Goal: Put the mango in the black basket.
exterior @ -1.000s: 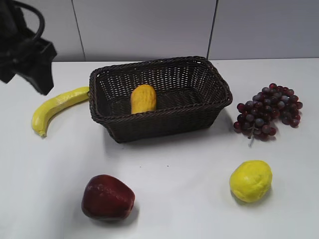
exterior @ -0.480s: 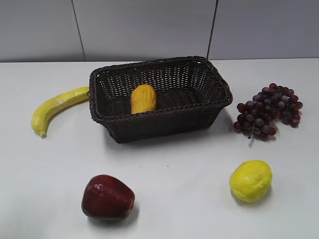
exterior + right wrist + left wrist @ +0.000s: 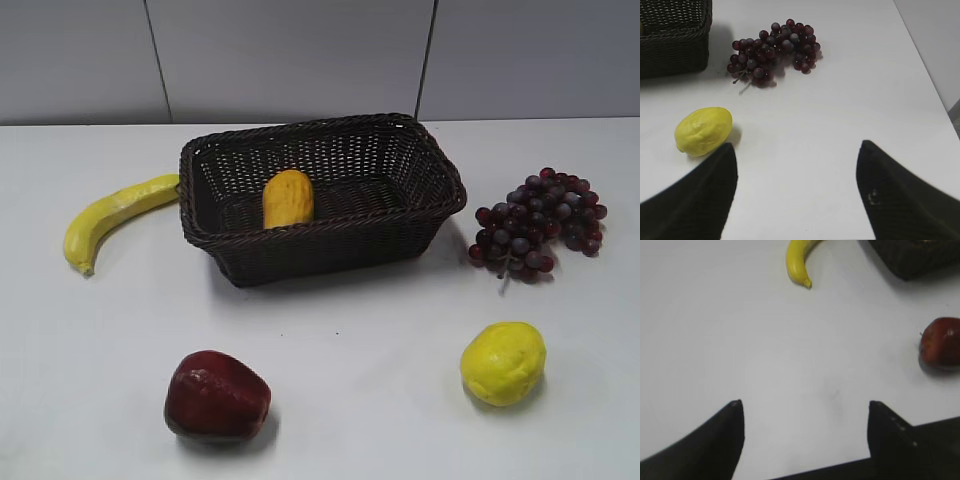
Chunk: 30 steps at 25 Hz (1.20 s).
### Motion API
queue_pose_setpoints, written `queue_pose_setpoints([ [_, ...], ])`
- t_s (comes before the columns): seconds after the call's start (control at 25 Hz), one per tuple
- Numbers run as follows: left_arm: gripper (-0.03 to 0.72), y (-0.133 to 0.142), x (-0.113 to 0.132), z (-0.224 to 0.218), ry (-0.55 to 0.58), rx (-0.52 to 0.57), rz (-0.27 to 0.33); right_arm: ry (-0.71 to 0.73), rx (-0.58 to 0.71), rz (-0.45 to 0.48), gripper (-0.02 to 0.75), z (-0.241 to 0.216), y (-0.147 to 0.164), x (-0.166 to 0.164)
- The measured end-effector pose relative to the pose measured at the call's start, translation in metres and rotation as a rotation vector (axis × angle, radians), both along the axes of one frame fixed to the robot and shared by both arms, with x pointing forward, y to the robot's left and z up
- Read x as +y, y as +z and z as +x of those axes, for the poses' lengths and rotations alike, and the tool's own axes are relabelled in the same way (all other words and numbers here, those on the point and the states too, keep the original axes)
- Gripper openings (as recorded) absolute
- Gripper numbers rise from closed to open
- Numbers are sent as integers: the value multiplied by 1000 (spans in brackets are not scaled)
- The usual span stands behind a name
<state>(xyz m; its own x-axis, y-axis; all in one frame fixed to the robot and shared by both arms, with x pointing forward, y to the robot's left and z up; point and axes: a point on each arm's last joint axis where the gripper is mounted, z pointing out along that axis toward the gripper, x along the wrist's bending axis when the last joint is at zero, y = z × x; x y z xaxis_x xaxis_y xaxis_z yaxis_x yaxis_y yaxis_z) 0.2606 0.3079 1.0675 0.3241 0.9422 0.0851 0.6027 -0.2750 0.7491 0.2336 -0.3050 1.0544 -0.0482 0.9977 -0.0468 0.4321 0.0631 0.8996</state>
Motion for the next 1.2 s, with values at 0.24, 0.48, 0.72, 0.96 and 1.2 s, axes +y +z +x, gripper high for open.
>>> queue_pose_setpoints([
  [0.24,569,-8,8,-15,-5,-124,-59,0,0,-1,571,0,0,0],
  [0.48,569,-20,1,-9,-32,-111,-81,0,0,-1,571,0,0,0],
  [0.72,569,-20,1,-9,-35,-113,-85,0,0,0,571,0,0,0],
  [0.96,569,-20,1,-9,-23,-113,-85,0,0,0,571,0,0,0],
  [1.2,569,-20,2,-10,116,-120,-78,0,0,-1,571,0,0,0],
])
